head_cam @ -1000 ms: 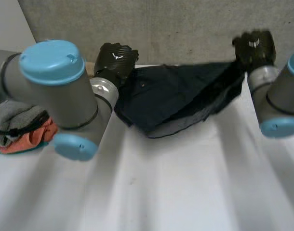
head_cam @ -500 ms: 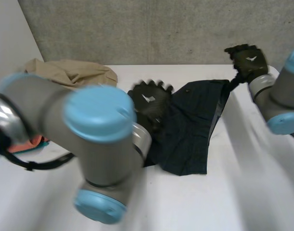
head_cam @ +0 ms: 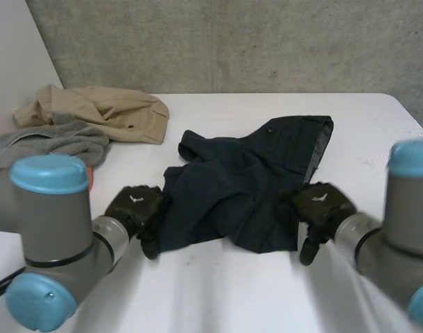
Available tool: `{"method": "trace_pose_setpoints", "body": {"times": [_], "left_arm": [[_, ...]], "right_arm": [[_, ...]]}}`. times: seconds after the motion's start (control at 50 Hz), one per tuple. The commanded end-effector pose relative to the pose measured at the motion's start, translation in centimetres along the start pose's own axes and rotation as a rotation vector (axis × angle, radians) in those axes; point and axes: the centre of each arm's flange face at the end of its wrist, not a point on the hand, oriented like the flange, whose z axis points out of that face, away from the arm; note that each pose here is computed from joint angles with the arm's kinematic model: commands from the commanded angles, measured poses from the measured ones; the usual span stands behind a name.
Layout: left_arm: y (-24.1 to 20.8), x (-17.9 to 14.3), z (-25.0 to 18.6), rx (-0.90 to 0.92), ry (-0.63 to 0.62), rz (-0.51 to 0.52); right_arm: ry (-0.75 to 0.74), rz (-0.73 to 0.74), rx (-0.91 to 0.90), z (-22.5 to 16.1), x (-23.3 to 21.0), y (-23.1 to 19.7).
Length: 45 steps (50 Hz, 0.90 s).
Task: Fold the laundry.
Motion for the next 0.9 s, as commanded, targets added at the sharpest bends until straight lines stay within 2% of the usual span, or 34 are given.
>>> {"method": "trace_pose_setpoints", "body": {"times": [0.02, 0.16, 0.28, 0.36, 0.38, 0.44, 0.46, 0.54, 0.6, 0.7, 0.76, 0.9], "left_arm": [[1.1, 0.9, 2.1, 0.003, -0.001, 0.015], [0.3, 0.2, 3.4, 0.068, -0.095, 0.068], [-2.8, 0.0, 2.0, 0.166, -0.122, 0.086], [-7.7, -0.6, -1.0, 0.335, -0.132, 0.068], [-10.5, -1.1, -2.9, 0.436, -0.146, 0.06], [-14.9, -1.7, -6.4, 0.604, -0.164, 0.048], [-17.7, -2.1, -9.0, 0.714, -0.174, 0.039], [-23.2, -3.4, -13.7, 0.935, -0.199, 0.007], [-25.9, -4.4, -15.0, 1.026, -0.224, -0.017], [-29.4, -7.8, -13.7, 1.09, -0.328, -0.079], [-30.1, -8.8, -11.8, 1.087, -0.349, -0.093], [-28.5, -9.3, -2.6, 0.989, -0.311, -0.069]], "right_arm": [[0.017, -0.062, 0.096, 2.4, -2.4, 2.0], [0.074, -0.083, 0.101, 4.0, -1.9, 2.3], [0.084, -0.057, 0.145, 3.6, -1.0, 0.7], [0.158, -0.037, 0.279, 1.8, 1.6, -4.0], [0.191, -0.037, 0.35, 0.3, 2.8, -6.5], [0.217, -0.04, 0.447, -2.2, 4.3, -10.4], [0.237, -0.04, 0.515, -4.1, 5.4, -13.1], [0.289, 0.017, 0.641, -8.0, 8.4, -18.5], [0.323, 0.068, 0.702, -9.8, 10.4, -20.8], [0.378, 0.167, 0.786, -9.7, 14.2, -23.2], [0.363, 0.184, 0.792, -8.6, 14.2, -23.6], [0.358, 0.203, 0.691, -2.2, 13.2, -21.4]]}}
